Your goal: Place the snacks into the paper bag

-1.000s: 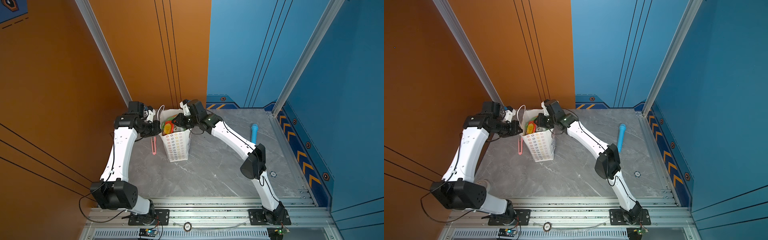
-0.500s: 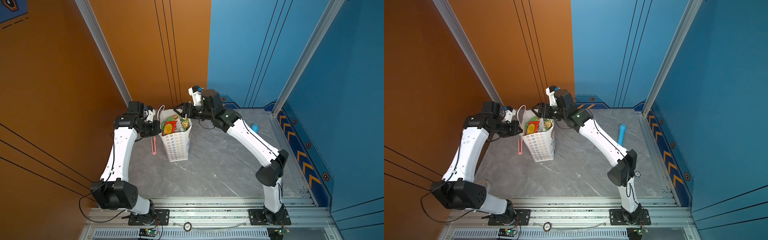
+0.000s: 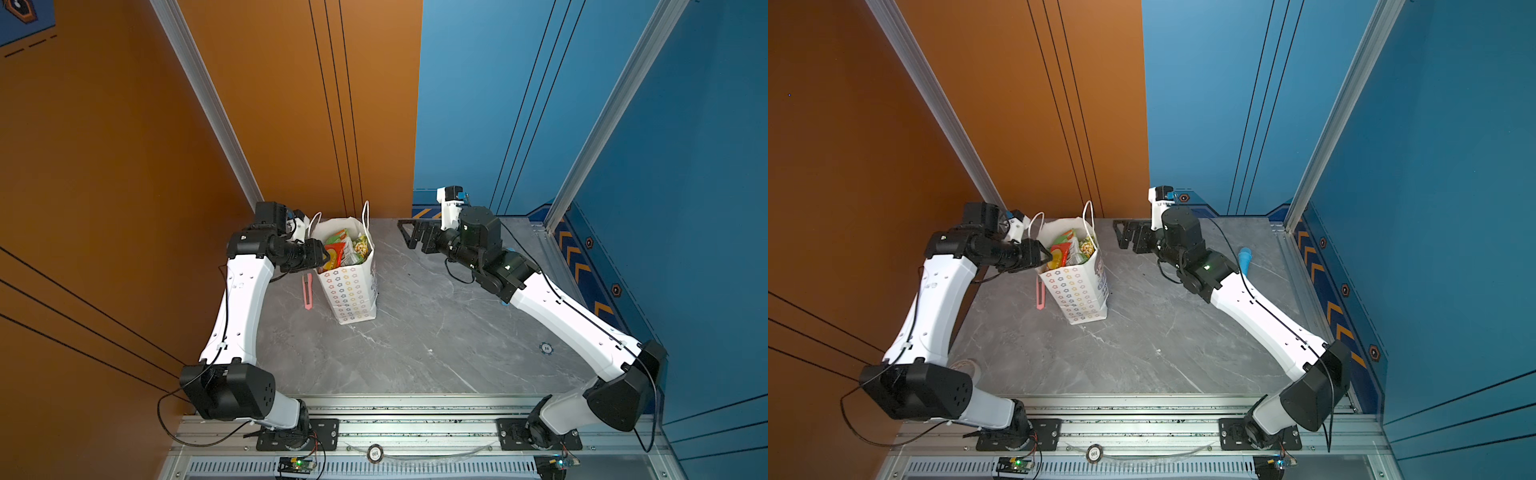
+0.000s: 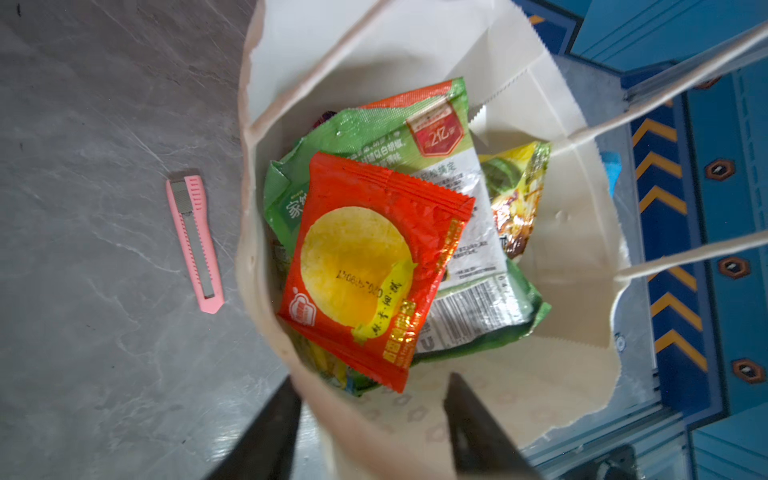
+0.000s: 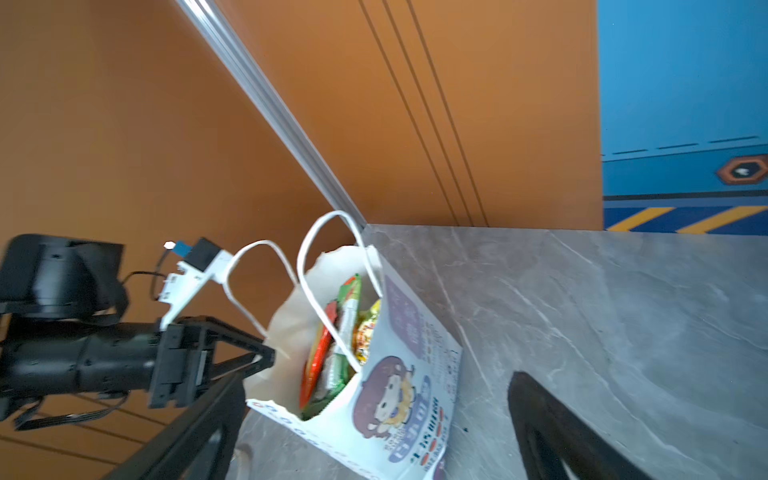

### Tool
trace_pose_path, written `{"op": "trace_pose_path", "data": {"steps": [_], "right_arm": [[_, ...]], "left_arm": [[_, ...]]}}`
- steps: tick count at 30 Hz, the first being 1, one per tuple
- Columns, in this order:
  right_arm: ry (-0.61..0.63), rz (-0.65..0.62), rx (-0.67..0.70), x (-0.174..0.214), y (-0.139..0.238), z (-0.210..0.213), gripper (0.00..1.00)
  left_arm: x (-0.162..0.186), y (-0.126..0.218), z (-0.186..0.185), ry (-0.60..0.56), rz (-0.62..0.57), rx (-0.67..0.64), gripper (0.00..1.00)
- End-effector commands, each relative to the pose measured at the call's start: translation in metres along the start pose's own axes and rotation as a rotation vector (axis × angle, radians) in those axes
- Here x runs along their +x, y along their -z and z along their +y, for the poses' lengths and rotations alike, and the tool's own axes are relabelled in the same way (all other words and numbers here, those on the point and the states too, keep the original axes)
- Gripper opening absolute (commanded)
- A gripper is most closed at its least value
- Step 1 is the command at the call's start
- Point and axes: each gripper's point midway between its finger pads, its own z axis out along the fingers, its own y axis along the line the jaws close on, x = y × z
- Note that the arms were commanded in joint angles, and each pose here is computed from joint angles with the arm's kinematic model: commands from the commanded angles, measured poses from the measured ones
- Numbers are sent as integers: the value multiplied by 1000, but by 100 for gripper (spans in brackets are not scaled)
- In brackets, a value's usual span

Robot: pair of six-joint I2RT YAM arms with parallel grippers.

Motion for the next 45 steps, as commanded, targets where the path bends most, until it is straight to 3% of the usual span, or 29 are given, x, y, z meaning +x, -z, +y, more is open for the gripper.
{"op": "trace_pose_path", "data": {"steps": [1, 9, 15, 19, 23, 28, 31, 36, 39, 45], "right_arm": [[14, -105, 51, -26, 21, -13, 100], [5, -92, 130, -17, 33, -47, 100], [39, -88, 207, -12, 48, -73, 100], [88, -92, 311, -3, 63, -100, 100], [140, -110, 391, 10, 75, -126, 100], [177, -56, 486, 43, 78, -168, 100], [203, -47, 542, 65, 85, -193, 100], [308, -115, 592, 91, 102, -218, 100], [322, -144, 695, 104, 117, -242, 100], [341, -150, 857, 125, 141, -287, 100]], "left_arm": [[-5, 13, -6, -19, -53, 11, 99], [-9, 30, -10, -20, -133, 8, 98], [-13, 57, -9, -33, -290, -20, 98], [-13, 87, -1, -36, -496, -79, 98], [-6, 118, 7, 4, -775, -84, 98], [19, 121, 44, 108, -1026, -157, 98], [33, 105, 62, 144, -1048, -201, 98], [44, 55, 77, 180, -976, -197, 98], [53, 30, 92, 196, -966, -273, 98], [72, 0, 115, 111, -957, -485, 98]]}}
